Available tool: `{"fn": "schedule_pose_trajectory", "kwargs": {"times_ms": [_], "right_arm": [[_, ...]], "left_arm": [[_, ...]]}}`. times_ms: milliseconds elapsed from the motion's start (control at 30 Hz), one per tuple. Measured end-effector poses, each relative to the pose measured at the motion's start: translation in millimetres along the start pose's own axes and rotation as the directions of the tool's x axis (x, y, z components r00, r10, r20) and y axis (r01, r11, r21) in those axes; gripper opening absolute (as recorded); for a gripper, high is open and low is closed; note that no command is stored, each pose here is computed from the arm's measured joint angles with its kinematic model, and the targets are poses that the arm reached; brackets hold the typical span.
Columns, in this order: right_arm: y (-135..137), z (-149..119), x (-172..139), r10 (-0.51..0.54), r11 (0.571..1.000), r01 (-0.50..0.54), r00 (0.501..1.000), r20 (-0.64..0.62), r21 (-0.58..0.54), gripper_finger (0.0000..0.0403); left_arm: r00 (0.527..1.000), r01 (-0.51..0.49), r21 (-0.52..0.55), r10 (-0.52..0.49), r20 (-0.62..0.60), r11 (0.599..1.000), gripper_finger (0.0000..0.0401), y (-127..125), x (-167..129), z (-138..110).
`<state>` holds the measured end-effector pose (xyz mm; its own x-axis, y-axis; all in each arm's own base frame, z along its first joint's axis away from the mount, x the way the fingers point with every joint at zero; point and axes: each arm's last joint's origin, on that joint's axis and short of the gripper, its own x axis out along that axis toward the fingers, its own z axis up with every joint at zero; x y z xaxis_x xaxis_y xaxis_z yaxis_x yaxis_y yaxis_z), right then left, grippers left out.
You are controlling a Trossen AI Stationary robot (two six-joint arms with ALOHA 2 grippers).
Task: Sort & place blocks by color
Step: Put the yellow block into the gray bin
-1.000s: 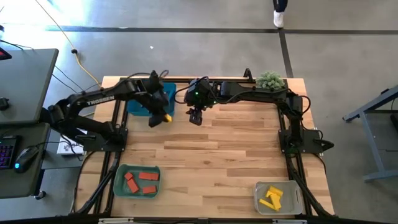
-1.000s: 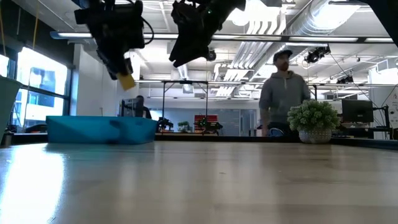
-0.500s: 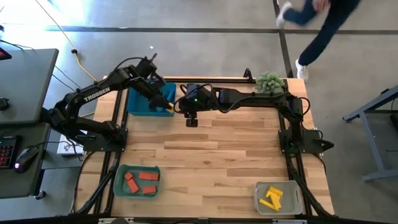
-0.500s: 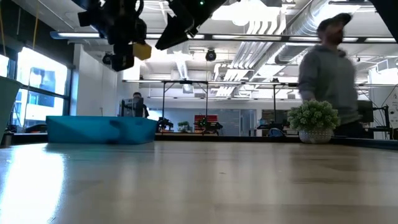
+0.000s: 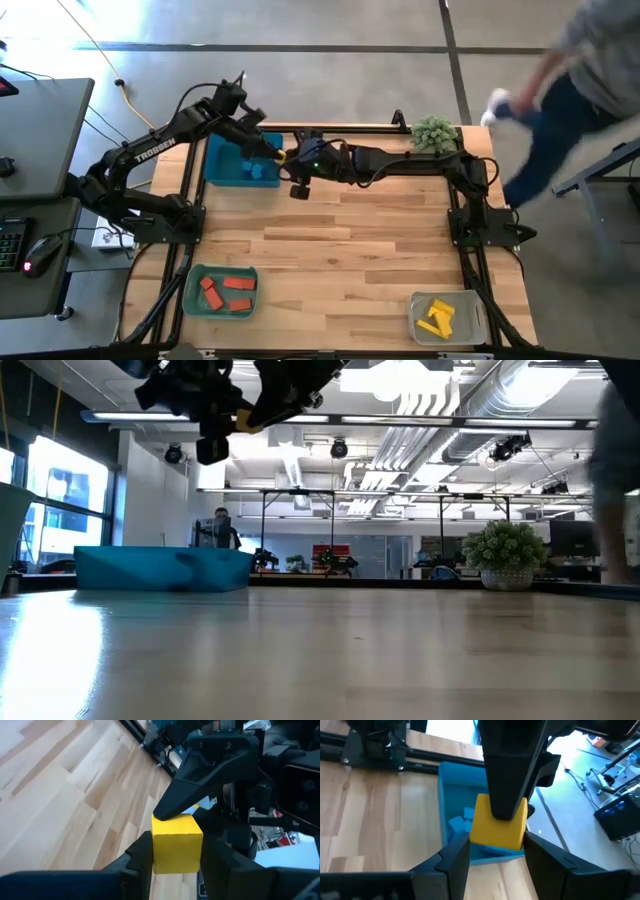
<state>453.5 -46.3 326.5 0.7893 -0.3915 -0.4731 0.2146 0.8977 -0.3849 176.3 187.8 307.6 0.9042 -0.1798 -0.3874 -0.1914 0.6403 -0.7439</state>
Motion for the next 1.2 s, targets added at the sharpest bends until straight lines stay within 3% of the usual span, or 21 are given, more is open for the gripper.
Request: {"fn": "schedule_pose_trajectory", "kwargs": {"times_ms": [467, 700, 900, 1200], "right_arm": [[3, 11, -3, -0.103, 0.994, 0.101, 0.992, 0.079, 0.033, 0.0165], [2, 11, -3, -0.132, 0.991, 0.130, 0.989, 0.067, 0.028, 0.0110], [5, 12, -5, -0.155, 0.988, 0.153, 0.986, 0.061, 0.030, 0.0110], [15, 11, -7, -0.139, 0.989, 0.137, 0.989, 0.040, 0.062, 0.0110]], "left_arm": [[0.998, 0.034, 0.015, -0.035, 0.057, 0.999, 0.0099, -6, 3, 9], [0.997, 0.033, 0.007, -0.033, 0.072, 0.999, 0.0099, -7, 4, 11], [0.996, 0.033, 0.020, -0.034, 0.084, 0.999, 0.0100, -8, 4, 13], [0.995, 0.025, 0.080, -0.033, 0.091, 0.996, 0.0204, -8, 5, 14]]}}
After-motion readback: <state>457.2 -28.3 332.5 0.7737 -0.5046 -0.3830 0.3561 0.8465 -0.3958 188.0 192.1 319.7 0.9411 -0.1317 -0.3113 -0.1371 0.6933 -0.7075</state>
